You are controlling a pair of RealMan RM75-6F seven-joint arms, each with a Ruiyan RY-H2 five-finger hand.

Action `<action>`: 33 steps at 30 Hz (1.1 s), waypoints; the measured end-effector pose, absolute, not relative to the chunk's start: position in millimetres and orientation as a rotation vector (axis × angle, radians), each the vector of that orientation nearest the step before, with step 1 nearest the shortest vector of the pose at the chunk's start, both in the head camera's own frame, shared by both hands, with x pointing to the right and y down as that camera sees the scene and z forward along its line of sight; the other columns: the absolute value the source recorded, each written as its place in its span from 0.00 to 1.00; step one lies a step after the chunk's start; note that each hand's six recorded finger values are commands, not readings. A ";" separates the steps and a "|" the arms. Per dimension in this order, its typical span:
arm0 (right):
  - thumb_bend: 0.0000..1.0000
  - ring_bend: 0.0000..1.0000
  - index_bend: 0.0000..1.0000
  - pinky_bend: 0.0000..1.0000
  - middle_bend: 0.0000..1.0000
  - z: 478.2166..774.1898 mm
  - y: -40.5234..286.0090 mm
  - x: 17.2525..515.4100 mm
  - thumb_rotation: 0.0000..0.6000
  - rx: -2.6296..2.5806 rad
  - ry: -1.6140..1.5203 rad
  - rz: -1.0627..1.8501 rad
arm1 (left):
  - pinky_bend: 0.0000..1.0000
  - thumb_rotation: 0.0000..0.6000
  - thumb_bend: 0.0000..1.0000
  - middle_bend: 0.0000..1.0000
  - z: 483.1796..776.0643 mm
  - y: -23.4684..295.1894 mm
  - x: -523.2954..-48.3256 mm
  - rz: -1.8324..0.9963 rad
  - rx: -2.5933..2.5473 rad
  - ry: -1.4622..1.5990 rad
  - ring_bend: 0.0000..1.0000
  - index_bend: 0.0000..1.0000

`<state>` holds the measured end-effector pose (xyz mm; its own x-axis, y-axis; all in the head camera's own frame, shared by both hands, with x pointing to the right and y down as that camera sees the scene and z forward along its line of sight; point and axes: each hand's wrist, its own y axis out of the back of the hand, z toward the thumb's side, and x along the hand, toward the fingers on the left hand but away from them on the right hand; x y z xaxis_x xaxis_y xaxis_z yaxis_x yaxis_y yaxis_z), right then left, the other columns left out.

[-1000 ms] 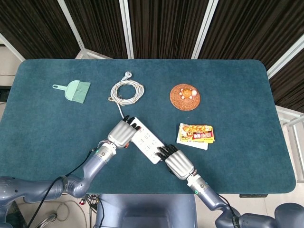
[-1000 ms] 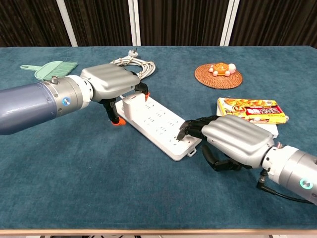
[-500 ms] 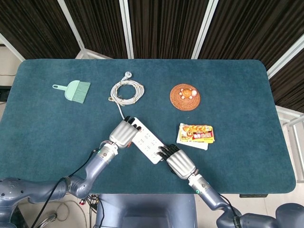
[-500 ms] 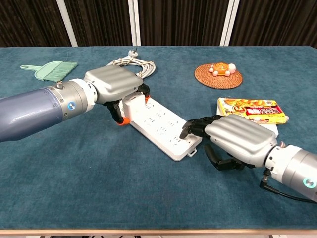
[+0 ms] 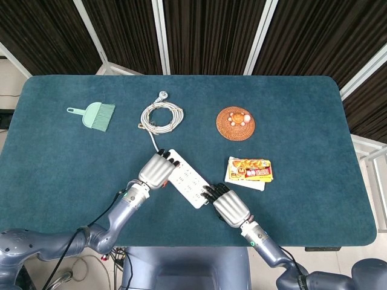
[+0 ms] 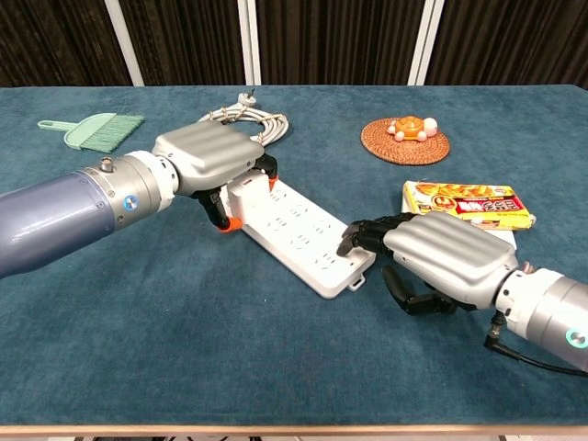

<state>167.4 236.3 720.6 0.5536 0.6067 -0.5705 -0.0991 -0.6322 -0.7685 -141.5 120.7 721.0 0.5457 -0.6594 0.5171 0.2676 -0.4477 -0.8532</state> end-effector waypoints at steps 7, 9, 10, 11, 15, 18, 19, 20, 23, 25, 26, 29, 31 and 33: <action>0.89 0.21 0.27 0.22 0.23 722.4 238.6 167.3 1.00 -1.995 -0.396 1.127 | 0.28 1.00 0.42 0.61 723.2 123.2 -142.9 -1.098 -1.738 0.342 0.28 0.58; 0.89 0.21 0.27 0.22 0.23 722.9 239.4 166.8 1.00 -1.997 -0.394 1.128 | 0.28 1.00 0.42 0.62 721.5 122.4 -141.6 -1.090 -1.740 0.354 0.28 0.59; 0.89 0.21 0.27 0.22 0.23 723.2 239.6 166.6 1.00 -1.999 -0.394 1.128 | 0.28 1.00 0.42 0.62 720.6 121.8 -141.0 -1.087 -1.742 0.361 0.28 0.59; 0.89 0.21 0.28 0.22 0.23 723.4 239.8 166.5 1.00 -2.000 -0.394 1.128 | 0.28 1.00 0.42 0.62 719.6 121.2 -140.0 -1.085 -1.748 0.370 0.28 0.59; 0.89 0.21 0.28 0.22 0.24 723.3 240.3 165.5 1.00 -2.003 -0.398 1.126 | 0.28 1.00 0.42 0.63 716.8 119.5 -137.7 -1.080 -1.759 0.386 0.29 0.60; 0.89 0.22 0.28 0.22 0.24 722.9 241.2 165.0 1.00 -2.006 -0.397 1.124 | 0.28 1.00 0.42 0.63 715.3 119.4 -136.5 -1.077 -1.761 0.388 0.29 0.60; 0.89 0.22 0.28 0.22 0.24 722.9 241.6 164.8 1.00 -2.007 -0.396 1.124 | 0.28 1.00 0.42 0.63 714.9 119.5 -136.2 -1.076 -1.762 0.388 0.29 0.60; 0.89 0.22 0.28 0.22 0.24 722.8 241.9 164.6 1.00 -2.007 -0.394 1.123 | 0.28 1.00 0.42 0.63 714.2 119.6 -135.6 -1.074 -1.764 0.389 0.29 0.60; 0.89 0.22 0.28 0.22 0.24 722.7 243.2 163.9 1.00 -2.009 -0.390 1.121 | 0.28 1.00 0.42 0.63 712.6 120.1 -133.6 -1.070 -1.768 0.392 0.29 0.60; 0.89 0.22 0.28 0.22 0.24 722.2 244.1 163.1 1.00 -2.011 -0.389 1.118 | 0.29 1.00 0.42 0.64 711.9 120.3 -132.6 -1.068 -1.767 0.391 0.29 0.61; 0.89 0.22 0.28 0.22 0.24 722.0 244.5 162.8 1.00 -2.011 -0.388 1.117 | 0.29 1.00 0.42 0.64 711.4 120.4 -132.0 -1.067 -1.767 0.391 0.30 0.61; 0.89 0.22 0.29 0.22 0.24 721.9 245.5 162.8 1.00 -2.012 -0.385 1.117 | 0.29 1.00 0.42 0.64 710.1 120.3 -130.6 -1.065 -1.768 0.393 0.30 0.61; 0.89 0.22 0.29 0.22 0.24 722.1 245.9 162.9 1.00 -2.012 -0.383 1.118 | 0.29 1.00 0.42 0.65 708.8 119.9 -129.9 -1.063 -1.770 0.398 0.30 0.61; 0.89 0.22 0.29 0.22 0.24 722.1 246.3 162.6 1.00 -2.012 -0.380 1.117 | 0.29 1.00 0.42 0.65 707.4 119.3 -129.8 -1.061 -1.769 0.402 0.30 0.61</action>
<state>162.6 246.3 722.1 0.5673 0.5844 -0.5803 -0.1088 -0.6453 -0.7561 -129.8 119.3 707.4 0.5613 -0.6776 0.4753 0.1929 -0.4513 -0.8713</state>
